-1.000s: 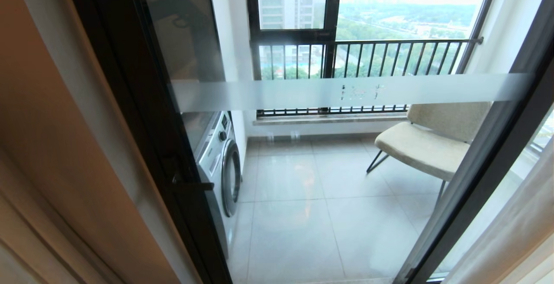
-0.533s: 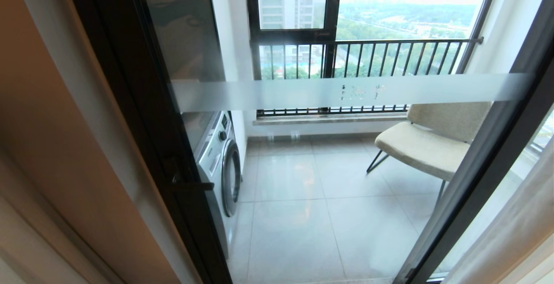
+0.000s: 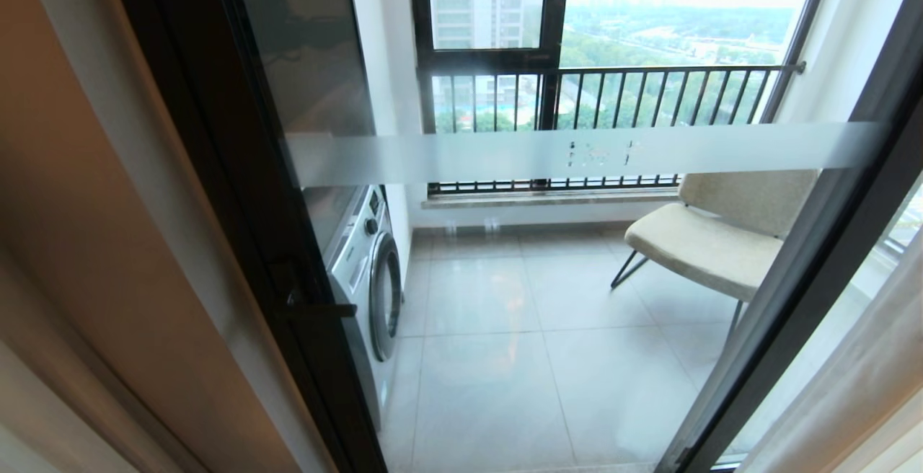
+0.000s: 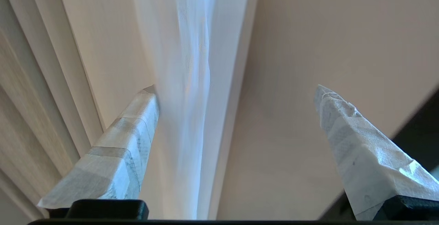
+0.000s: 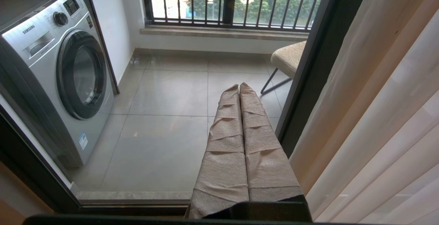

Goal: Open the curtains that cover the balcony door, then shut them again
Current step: Pull the inner curtains open on both sides

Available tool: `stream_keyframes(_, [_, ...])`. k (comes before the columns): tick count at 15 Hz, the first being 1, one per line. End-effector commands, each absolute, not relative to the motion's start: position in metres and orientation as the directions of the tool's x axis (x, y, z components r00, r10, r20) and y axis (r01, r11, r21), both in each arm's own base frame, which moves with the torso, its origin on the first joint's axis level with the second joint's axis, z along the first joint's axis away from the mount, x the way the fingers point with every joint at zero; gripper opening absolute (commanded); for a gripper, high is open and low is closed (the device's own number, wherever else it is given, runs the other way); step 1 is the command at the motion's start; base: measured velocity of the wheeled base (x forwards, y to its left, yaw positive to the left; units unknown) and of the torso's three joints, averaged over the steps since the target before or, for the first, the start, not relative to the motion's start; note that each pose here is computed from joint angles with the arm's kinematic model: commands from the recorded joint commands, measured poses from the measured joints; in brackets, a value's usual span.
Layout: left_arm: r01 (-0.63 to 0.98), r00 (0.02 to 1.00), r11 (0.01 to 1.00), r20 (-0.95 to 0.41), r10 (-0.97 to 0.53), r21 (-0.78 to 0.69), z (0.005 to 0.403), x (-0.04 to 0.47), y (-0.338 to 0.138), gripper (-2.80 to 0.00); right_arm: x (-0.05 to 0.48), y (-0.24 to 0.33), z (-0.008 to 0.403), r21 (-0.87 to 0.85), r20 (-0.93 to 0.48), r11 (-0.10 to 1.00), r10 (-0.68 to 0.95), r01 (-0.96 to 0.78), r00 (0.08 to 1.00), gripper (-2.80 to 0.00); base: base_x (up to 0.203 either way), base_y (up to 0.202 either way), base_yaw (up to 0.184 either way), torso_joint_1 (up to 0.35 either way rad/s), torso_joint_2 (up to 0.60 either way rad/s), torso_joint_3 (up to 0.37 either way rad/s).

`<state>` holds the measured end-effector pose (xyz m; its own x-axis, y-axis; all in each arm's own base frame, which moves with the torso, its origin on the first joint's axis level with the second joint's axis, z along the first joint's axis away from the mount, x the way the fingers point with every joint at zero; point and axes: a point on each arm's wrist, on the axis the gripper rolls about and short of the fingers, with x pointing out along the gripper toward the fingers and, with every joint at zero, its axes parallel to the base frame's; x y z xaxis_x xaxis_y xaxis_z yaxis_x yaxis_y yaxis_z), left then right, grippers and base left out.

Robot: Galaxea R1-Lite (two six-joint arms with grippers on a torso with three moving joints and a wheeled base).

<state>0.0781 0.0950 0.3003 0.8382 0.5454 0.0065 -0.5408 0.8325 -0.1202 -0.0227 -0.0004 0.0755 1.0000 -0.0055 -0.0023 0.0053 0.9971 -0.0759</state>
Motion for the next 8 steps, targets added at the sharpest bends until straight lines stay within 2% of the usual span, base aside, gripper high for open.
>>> stream_keyframes(1, [-0.535, 0.839, 0.838, 0.047, 0.542, -0.105, 0.302, 0.065, 0.076, 0.0, -0.023, 0.0, 0.076, -0.077, -0.002, 0.997, -0.005, 0.004, 1.0, -2.8, 0.0, 0.0, 0.0, 0.0, 0.0, 0.0])
stream_keyframes(2, [-0.535, 0.839, 0.838, 0.047, 0.542, -0.105, 0.302, 0.065, 0.076, 0.0, -0.023, 0.0, 0.076, -0.077, -0.002, 0.997, -0.005, 0.004, 1.0, -2.8, 0.0, 0.0, 0.0, 0.0, 0.0, 0.0])
stream_keyframes(3, [-0.535, 0.839, 0.838, 0.044, 0.542, -0.106, 0.301, 0.065, 0.076, -1.73, -0.023, 0.0, 0.076, -0.077, -0.002, 0.997, -0.005, 0.004, 1.0, -2.8, 0.0, 0.0, 0.0, 0.0, 0.0, 0.0])
stream_keyframes(4, [-0.537, 0.838, 0.837, 0.043, 0.543, -0.107, 0.3, 0.064, 0.076, -2.8, -0.023, 0.0, 0.076, -0.077, -0.002, 0.997, -0.005, 0.004, 1.0, -2.8, 0.0, 0.0, 0.0, 0.0, 0.0, 0.0])
stream_keyframes(8, [-0.532, 0.843, 0.839, 0.026, 0.537, -0.114, 0.291, 0.063, 0.073, -2.8, -0.023, 0.0, 0.076, -0.077, -0.002, 0.997, -0.005, 0.004, 1.0, -2.8, 0.0, 0.0, 0.0, 0.0, 0.0, 0.0])
